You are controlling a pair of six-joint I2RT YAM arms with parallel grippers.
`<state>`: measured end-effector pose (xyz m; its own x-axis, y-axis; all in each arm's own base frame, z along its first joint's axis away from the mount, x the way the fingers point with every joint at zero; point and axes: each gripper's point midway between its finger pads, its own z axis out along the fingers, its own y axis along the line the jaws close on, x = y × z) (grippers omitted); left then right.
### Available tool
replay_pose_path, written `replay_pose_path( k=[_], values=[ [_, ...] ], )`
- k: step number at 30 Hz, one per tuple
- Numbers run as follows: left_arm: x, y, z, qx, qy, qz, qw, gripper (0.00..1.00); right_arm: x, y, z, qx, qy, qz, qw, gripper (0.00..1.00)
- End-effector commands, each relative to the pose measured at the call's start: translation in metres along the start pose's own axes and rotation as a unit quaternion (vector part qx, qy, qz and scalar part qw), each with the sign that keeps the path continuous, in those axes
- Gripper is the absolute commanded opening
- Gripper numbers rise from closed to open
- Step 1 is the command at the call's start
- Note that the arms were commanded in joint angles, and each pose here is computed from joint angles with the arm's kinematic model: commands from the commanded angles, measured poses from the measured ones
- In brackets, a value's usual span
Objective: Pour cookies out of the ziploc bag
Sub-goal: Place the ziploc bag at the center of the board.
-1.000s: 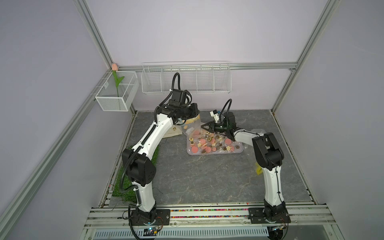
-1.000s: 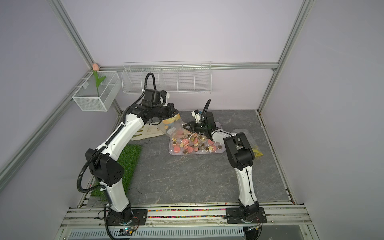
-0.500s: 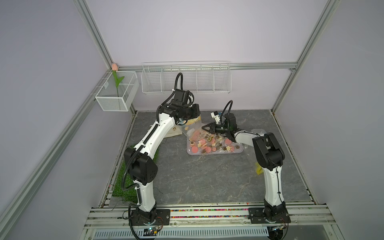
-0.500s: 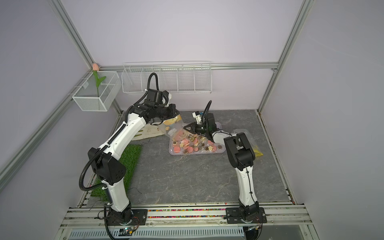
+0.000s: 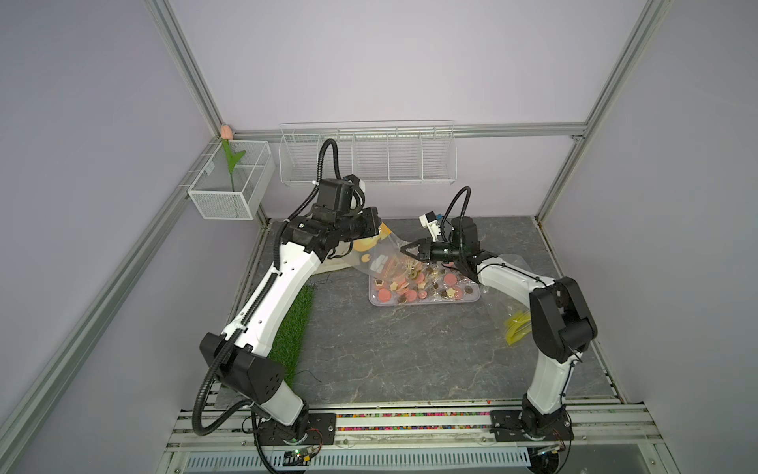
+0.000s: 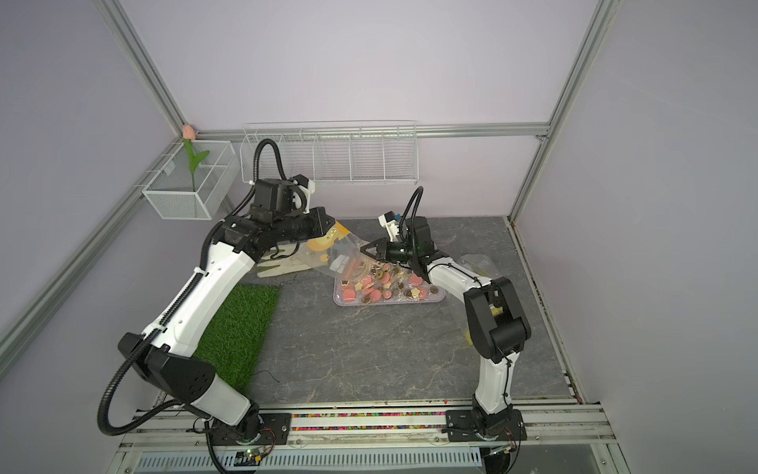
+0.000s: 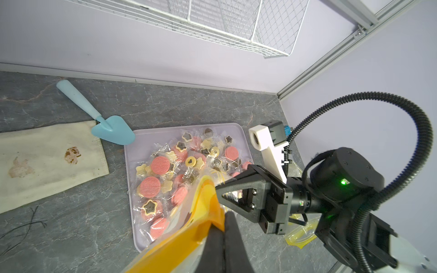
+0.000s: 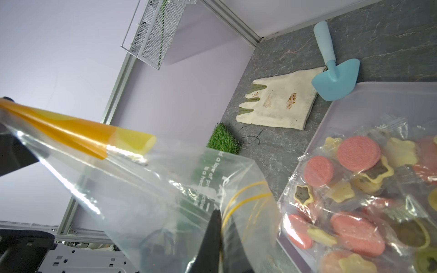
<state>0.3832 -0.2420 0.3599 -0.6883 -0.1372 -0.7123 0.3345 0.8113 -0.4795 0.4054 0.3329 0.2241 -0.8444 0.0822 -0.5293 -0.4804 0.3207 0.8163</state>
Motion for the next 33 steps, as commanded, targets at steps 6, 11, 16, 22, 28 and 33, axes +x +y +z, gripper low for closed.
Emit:
replay_pose_path(
  k=[6, 11, 16, 22, 28, 33],
  values=[
    [0.026, 0.002, -0.040, 0.022, -0.030, -0.020, 0.999, 0.00, 0.049, 0.021, -0.031, 0.070, 0.041, -0.006, 0.997, 0.07],
    [0.062, 0.007, -0.052, 0.045, -0.018, -0.048, 0.998, 0.00, 0.090, 0.027, -0.042, 0.090, 0.078, 0.005, 0.993, 0.07],
    [0.101, 0.025, -0.058, 0.039, -0.008, -0.069, 0.997, 0.00, 0.125, 0.021, -0.059, 0.116, 0.097, 0.020, 0.988, 0.07],
    [0.135, 0.048, -0.060, 0.006, 0.014, -0.063, 0.998, 0.09, 0.165, 0.007, -0.073, 0.133, 0.139, 0.057, 0.980, 0.07],
    [0.149, 0.067, -0.061, -0.034, 0.026, -0.051, 0.998, 0.58, 0.197, -0.032, -0.083, 0.182, 0.162, 0.081, 0.966, 0.07],
    [0.147, 0.082, -0.066, -0.079, 0.016, -0.039, 0.996, 1.00, 0.205, -0.053, -0.091, 0.220, 0.160, 0.079, 0.959, 0.14]
  ],
)
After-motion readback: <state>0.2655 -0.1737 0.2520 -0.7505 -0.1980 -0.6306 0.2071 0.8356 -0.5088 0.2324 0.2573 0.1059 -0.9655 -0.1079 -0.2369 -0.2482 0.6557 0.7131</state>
